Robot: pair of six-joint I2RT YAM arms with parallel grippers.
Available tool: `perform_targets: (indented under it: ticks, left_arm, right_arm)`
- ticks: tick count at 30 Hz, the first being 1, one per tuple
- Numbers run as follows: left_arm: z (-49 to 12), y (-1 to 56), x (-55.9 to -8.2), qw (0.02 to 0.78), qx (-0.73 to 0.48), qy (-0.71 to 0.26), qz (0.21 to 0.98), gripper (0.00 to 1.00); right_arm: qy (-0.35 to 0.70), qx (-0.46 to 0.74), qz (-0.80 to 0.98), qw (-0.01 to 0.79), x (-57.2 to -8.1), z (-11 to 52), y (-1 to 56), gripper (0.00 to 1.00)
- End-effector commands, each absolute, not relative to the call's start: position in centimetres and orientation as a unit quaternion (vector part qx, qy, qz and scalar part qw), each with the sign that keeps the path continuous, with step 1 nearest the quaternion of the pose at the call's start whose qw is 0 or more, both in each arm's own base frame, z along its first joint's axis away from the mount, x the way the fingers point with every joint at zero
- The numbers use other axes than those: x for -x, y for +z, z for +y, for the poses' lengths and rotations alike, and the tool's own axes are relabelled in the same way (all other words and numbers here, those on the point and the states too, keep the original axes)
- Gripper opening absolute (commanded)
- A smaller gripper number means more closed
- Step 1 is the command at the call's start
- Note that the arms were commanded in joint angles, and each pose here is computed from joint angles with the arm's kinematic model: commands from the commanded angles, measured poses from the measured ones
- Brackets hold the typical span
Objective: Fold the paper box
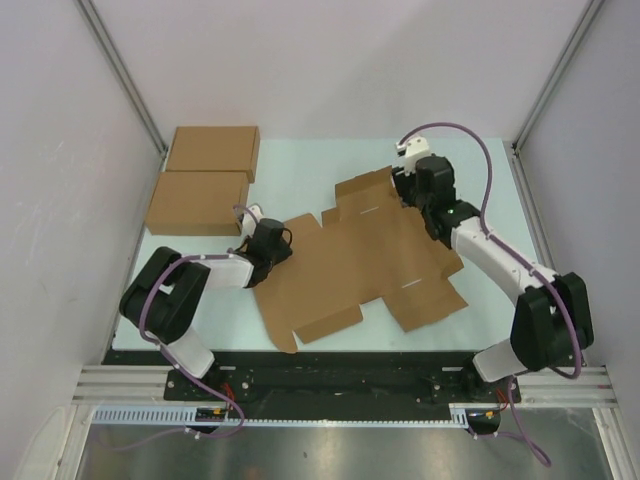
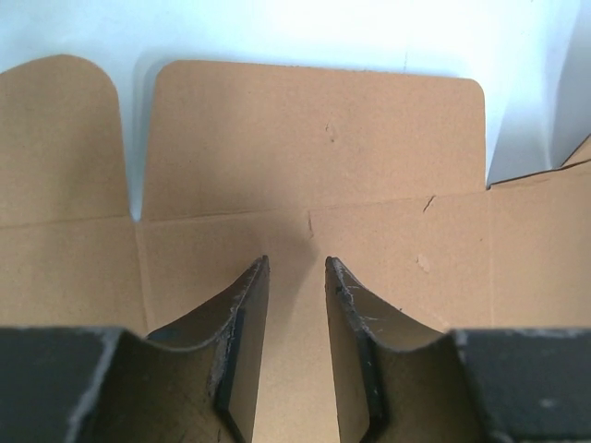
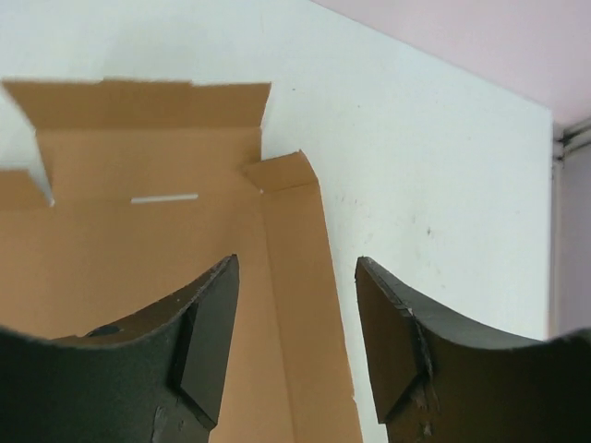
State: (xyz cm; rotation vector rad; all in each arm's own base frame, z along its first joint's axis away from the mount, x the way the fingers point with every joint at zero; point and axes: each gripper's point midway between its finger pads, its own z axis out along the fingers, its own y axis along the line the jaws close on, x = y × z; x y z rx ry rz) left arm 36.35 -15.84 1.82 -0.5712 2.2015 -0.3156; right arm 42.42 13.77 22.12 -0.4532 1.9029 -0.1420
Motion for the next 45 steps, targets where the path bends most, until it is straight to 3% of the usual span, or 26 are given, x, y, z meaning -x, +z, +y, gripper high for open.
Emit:
perform_targets:
  ticks: [1, 6, 11, 22, 29, 32, 36, 40, 45]
  left_arm:
    - [-16.1, -3.9, -31.4, 0.3, 0.23, -0.115, 0.919, 0.36]
    - [-16.5, -3.7, -31.6, 0.302, 0.226, -0.12, 0.918, 0.36]
    - [-16.3, -3.9, -31.6, 0.302, 0.224, -0.11, 0.92, 0.35]
    - [-16.2, -4.0, -31.4, 0.303, 0.223, -0.108, 0.92, 0.34]
    - [-16.4, -4.2, -31.2, 0.304, 0.219, -0.109, 0.921, 0.33]
    - [-16.6, -4.2, -31.2, 0.304, 0.216, -0.11, 0.921, 0.33]
    - [-16.6, -4.2, -31.2, 0.302, 0.215, -0.109, 0.922, 0.33]
    - [-16.6, -3.3, -31.7, 0.308, 0.205, -0.101, 0.924, 0.34]
    - [-16.0, 3.9, -35.4, 0.402, 0.189, -0.092, 0.891, 0.49]
  right_arm:
    - [0.027, 0.071, 0.831, 0.551, -46.4, 10.2, 21.3, 0.6]
    - [0.199, -0.013, 0.861, 0.468, -47.8, 7.0, 15.3, 0.61]
    - [0.234, -0.043, 0.861, 0.449, -49.1, 4.3, 12.6, 0.63]
    - [0.286, -0.01, 0.889, 0.358, -48.1, 7.6, 5.9, 0.64]
    - [0.312, 0.009, 0.891, 0.329, -47.6, 9.0, 4.5, 0.62]
    - [0.317, 0.019, 0.893, 0.319, -47.6, 9.8, 4.3, 0.53]
    - [0.291, 0.019, 0.901, 0.321, -47.5, 9.3, 4.2, 0.2]
    - [0.249, 0.02, 0.904, 0.346, -48.0, 8.5, 6.0, 0.08]
    - [0.134, 0.072, 0.889, 0.432, -49.1, 9.1, 12.9, 0.03]
